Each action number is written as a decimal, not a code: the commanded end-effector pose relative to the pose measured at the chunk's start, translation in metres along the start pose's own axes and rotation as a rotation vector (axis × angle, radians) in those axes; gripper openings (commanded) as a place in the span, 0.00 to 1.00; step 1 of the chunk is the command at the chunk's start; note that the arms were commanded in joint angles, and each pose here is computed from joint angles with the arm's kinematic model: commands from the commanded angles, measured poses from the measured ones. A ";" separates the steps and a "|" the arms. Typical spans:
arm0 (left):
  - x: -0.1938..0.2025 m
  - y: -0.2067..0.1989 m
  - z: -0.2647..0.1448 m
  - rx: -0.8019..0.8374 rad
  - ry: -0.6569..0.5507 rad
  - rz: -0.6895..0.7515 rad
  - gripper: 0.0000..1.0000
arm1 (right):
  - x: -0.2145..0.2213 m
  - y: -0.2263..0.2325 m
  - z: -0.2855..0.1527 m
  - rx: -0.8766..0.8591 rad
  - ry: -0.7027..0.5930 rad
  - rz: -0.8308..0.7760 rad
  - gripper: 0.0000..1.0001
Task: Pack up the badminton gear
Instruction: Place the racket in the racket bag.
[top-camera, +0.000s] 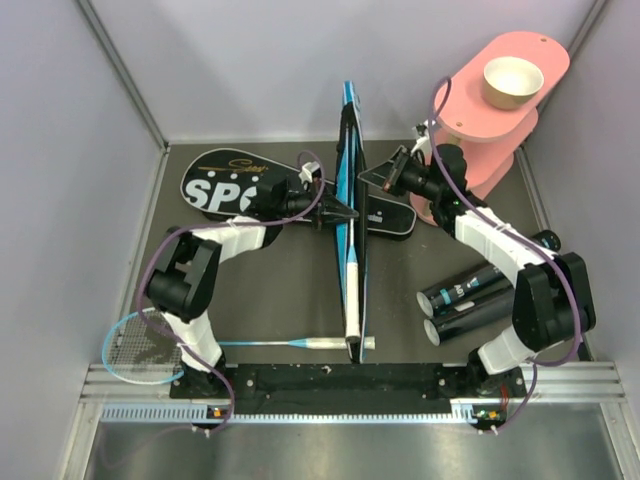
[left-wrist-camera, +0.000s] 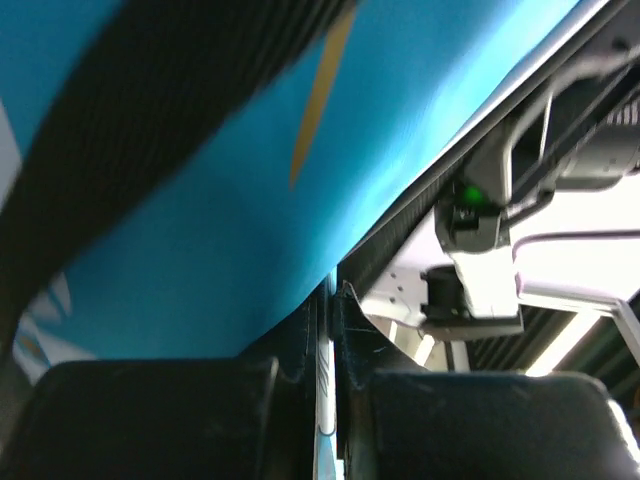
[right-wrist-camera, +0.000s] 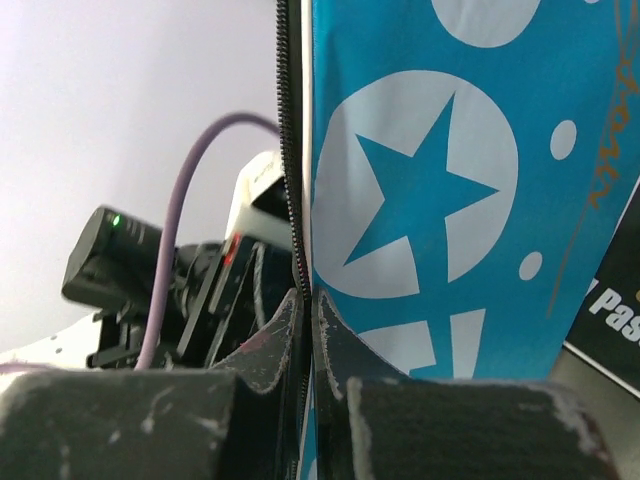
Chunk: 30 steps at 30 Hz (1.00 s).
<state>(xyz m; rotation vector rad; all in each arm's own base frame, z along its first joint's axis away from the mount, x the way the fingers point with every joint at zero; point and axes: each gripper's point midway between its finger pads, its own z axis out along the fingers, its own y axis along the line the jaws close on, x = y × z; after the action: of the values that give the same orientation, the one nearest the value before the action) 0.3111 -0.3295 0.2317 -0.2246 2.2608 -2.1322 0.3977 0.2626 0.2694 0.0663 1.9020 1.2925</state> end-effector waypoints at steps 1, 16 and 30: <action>-0.046 0.008 0.012 -0.054 -0.100 0.176 0.00 | -0.014 0.045 -0.019 -0.179 -0.031 -0.006 0.00; -0.085 0.067 0.010 -0.412 -0.186 0.310 0.11 | -0.013 0.031 -0.021 -0.115 0.024 -0.076 0.00; 0.010 -0.037 -0.028 -0.442 -0.096 0.512 0.59 | -0.040 0.013 -0.032 0.113 0.006 -0.287 0.00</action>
<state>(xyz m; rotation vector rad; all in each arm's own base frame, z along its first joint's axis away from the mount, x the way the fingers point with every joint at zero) 0.3328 -0.3150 0.2166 0.0848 2.4716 -1.2959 0.3965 0.2343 0.2469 -0.0329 2.0628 1.0877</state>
